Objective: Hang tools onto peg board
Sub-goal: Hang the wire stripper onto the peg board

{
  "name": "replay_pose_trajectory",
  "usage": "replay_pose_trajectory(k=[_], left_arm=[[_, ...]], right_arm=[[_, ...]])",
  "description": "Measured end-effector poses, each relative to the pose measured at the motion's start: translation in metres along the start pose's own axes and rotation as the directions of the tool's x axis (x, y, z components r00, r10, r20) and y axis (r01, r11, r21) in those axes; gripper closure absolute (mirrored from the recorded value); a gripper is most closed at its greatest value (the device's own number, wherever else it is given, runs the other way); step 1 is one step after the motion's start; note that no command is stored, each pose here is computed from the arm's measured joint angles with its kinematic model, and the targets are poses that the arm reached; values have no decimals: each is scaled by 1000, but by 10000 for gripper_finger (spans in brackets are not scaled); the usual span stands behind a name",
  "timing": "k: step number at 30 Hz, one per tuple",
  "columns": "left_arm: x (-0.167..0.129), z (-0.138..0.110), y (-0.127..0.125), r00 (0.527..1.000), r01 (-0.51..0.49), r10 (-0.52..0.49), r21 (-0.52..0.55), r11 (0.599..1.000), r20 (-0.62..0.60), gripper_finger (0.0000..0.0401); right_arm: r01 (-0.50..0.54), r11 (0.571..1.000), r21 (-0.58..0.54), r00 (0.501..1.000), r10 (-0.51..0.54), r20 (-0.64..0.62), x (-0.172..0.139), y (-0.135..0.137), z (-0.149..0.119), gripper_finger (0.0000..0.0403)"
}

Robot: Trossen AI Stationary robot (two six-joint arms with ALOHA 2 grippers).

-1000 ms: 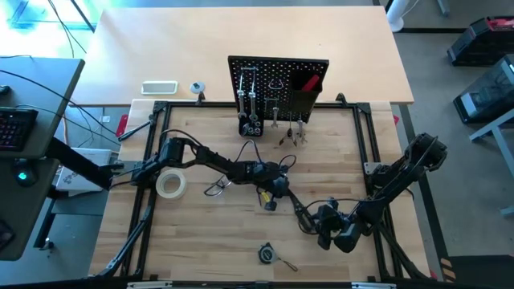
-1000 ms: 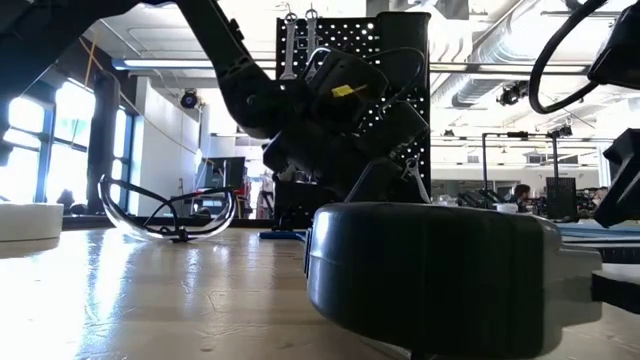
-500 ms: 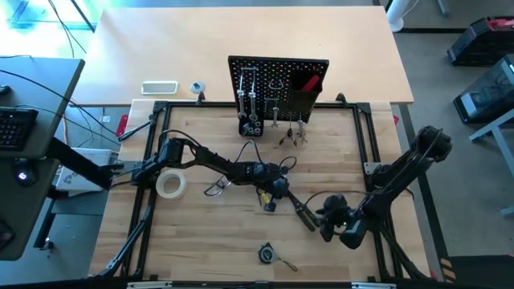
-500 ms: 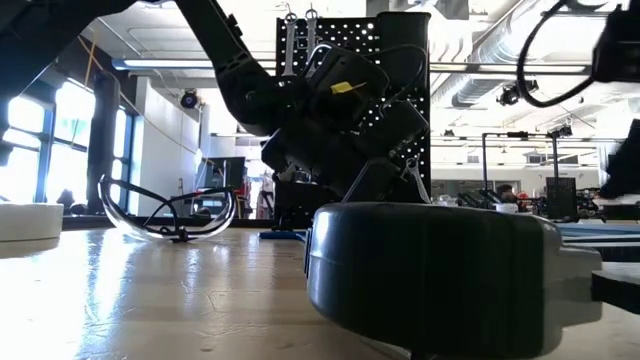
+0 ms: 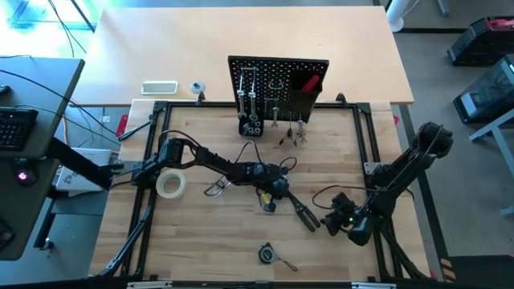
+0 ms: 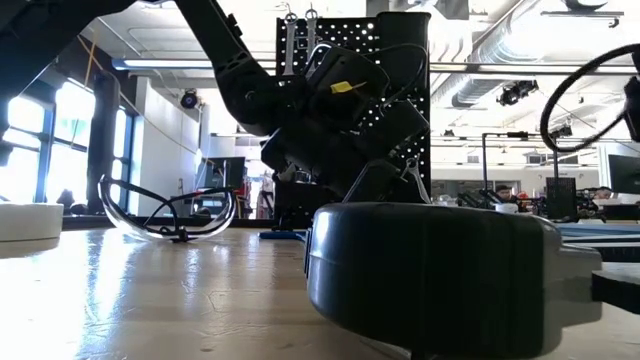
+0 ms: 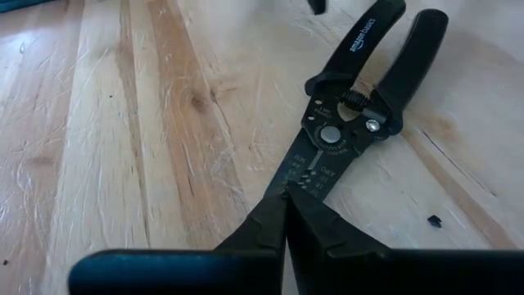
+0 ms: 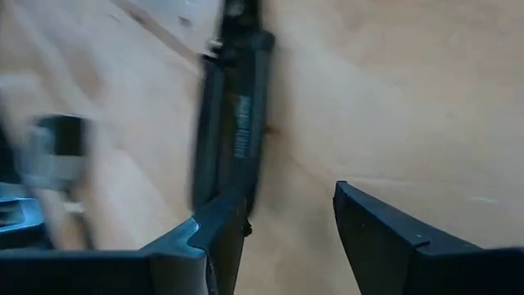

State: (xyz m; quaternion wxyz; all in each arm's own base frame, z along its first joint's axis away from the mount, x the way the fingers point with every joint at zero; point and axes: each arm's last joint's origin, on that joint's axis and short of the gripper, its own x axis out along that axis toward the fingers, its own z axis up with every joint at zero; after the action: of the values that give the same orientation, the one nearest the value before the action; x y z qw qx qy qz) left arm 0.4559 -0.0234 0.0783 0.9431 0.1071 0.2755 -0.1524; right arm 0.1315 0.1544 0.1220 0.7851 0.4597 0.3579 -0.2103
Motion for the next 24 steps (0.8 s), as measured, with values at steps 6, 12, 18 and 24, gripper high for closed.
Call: replay_pose_trajectory(k=[6,12,18,24], left_arm=[[0,0,0,1000,0,0,6,1000,0,401],[0,0,0,1000,0,0,-2,1000,1,401],[0,0,-1,1000,3,-3,-1,1000,2,401],[0,0,-1,1000,2,-2,-2,1000,1,401]], right_arm=[[-108,991,74,993,105,48,10,-11,4,221],[-94,994,64,996,94,-1,27,-6,13,221],[-203,977,72,979,203,13,52,9,20,221],[-221,973,66,975,221,15,71,23,27,231]])
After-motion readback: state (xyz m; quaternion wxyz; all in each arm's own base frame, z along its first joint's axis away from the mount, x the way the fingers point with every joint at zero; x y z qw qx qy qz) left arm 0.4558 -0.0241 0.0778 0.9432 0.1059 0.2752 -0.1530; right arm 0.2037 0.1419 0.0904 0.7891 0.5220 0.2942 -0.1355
